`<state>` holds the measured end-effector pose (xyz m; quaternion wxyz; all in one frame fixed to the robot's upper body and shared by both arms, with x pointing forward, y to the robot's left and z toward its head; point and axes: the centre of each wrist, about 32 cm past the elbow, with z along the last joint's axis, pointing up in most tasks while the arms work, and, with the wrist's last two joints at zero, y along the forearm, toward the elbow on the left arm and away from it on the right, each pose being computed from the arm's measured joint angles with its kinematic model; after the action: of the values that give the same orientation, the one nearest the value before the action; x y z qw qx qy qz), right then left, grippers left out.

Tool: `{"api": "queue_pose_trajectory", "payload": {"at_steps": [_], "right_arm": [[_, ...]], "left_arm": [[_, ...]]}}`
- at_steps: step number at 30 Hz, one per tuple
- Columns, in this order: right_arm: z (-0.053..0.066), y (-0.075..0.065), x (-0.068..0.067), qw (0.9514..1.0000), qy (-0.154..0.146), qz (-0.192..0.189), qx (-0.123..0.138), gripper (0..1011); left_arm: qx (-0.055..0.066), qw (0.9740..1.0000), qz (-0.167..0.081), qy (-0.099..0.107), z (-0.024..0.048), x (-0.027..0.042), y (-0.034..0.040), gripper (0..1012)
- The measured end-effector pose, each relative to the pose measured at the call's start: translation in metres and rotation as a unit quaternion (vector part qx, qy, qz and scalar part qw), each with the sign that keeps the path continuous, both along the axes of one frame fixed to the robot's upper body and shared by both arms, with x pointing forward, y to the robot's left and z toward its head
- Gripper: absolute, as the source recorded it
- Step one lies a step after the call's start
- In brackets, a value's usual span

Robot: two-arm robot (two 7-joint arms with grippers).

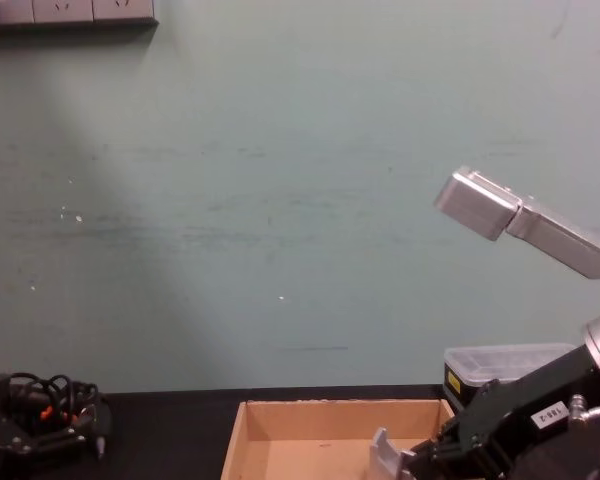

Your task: Use one hand to pick up the angle iron from the table and place it into the box.

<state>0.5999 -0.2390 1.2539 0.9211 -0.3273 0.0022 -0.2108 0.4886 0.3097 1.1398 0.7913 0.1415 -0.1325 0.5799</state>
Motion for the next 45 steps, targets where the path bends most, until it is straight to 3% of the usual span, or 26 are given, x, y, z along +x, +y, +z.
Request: {"api": "queue_pose_trajectory", "payload": {"at_steps": [9,26,29,37,40,45], "right_arm": [[-0.005,-0.002,0.004,1.0000,0.006,-0.003,-0.005,64],[0.003,-0.002,0.002,0.9999,-0.015,-0.006,0.001,570],[0.008,-0.004,-0.002,0.9996,-0.025,-0.009,0.010,698],[0.022,-0.010,-0.017,0.9981,-0.047,-0.014,0.038,917],[0.031,-0.013,-0.031,0.9970,-0.055,-0.011,0.055,991],[0.041,-0.017,-0.047,0.9953,-0.054,-0.001,0.081,1000]], "left_arm": [[0.000,1.0000,0.000,0.000,0.0000,0.0000,0.0000,1000],[0.000,1.0000,0.000,0.000,0.0000,0.0000,0.0000,1000],[0.000,1.0000,0.000,0.000,0.0000,0.0000,0.0000,1000],[0.000,1.0000,0.000,0.000,0.0000,0.0000,0.0000,1000],[0.000,1.0000,0.000,0.000,0.0000,0.0000,0.0000,1000],[0.000,1.0000,0.000,0.000,0.0000,0.0000,0.0000,1000]]}}
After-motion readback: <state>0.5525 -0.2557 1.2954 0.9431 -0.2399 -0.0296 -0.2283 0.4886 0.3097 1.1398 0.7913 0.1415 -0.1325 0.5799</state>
